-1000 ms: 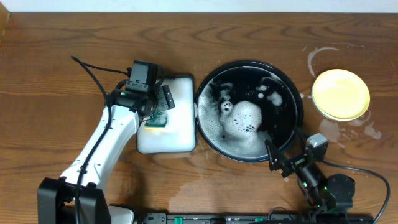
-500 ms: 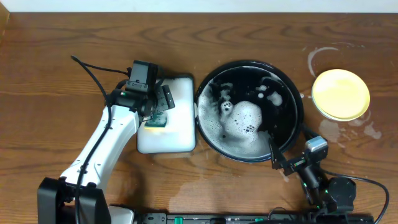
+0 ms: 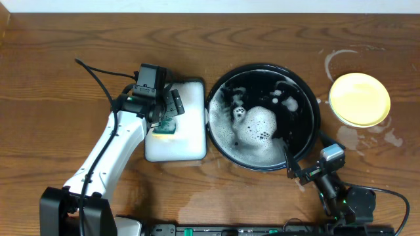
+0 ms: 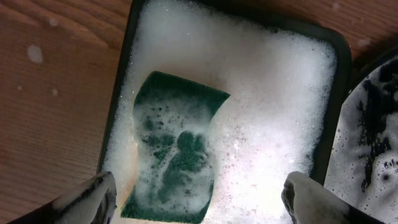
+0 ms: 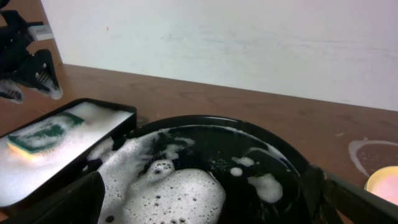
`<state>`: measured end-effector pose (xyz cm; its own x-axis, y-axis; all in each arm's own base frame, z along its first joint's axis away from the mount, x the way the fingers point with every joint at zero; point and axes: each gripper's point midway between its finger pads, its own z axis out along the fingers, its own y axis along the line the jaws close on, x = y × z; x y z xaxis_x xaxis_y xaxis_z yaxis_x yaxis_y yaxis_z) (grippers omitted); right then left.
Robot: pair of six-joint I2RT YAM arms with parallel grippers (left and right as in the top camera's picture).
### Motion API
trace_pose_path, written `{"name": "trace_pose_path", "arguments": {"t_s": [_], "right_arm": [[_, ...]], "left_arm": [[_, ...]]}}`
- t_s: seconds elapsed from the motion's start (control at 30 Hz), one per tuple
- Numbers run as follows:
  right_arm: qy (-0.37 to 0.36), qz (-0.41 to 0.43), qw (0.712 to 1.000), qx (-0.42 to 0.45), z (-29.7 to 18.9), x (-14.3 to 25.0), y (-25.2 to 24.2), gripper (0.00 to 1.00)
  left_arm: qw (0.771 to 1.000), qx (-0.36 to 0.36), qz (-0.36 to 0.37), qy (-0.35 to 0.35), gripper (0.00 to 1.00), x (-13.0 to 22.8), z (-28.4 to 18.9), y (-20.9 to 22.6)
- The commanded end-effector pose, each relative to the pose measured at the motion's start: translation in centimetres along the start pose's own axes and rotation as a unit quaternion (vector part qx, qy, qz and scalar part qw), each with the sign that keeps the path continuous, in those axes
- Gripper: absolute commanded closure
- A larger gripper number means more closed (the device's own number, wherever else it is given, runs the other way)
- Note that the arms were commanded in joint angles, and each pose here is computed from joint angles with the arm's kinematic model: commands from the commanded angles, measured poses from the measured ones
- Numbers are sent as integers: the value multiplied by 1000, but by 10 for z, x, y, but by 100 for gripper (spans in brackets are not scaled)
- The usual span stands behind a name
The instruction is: Clean dirty plates on tray and stack at the side
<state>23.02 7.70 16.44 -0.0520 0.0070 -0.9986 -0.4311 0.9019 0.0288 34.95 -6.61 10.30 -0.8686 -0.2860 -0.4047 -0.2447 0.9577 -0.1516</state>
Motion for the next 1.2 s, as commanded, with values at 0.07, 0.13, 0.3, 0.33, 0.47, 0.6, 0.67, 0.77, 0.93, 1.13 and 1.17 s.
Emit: {"name": "trace_pose_path", "arguments": {"t_s": [0.07, 0.13, 0.3, 0.33, 0.47, 0.6, 0.67, 0.77, 0.93, 1.13, 1.17], "right_arm": [[-1, -10, 1000, 2, 0, 0, 0, 1], [-1, -10, 1000, 2, 0, 0, 0, 1], [-1, -10, 1000, 2, 0, 0, 0, 1], [-1, -10, 1000, 2, 0, 0, 0, 1], [-1, -10, 1000, 2, 0, 0, 0, 1], [-1, -10, 1000, 2, 0, 0, 0, 1], [-1, -10, 1000, 2, 0, 0, 0, 1], [-1, -10, 1000, 2, 0, 0, 0, 1], [-1, -10, 1000, 2, 0, 0, 0, 1], [-1, -10, 1000, 2, 0, 0, 0, 1], [-1, -10, 1000, 2, 0, 0, 0, 1]], "left_arm": [[1000, -3, 0, -1, 13, -1, 0, 2], [1000, -3, 0, -1, 13, -1, 0, 2], [1000, -3, 0, -1, 12, -1, 0, 2], [1000, -3, 0, -1, 13, -1, 0, 2], [1000, -3, 0, -1, 13, -1, 0, 2], [1000, -4, 1, -1, 13, -1, 0, 2], [1000, -9, 2, 3, 12, 1, 0, 4], [999, -19, 4, 26, 13, 12, 0, 9], [999, -22, 20, 36, 13, 17, 1, 11], [996, 2, 91, -14, 13, -1, -12, 3], [995, 7, 97, -25, 12, -4, -15, 2]]}}
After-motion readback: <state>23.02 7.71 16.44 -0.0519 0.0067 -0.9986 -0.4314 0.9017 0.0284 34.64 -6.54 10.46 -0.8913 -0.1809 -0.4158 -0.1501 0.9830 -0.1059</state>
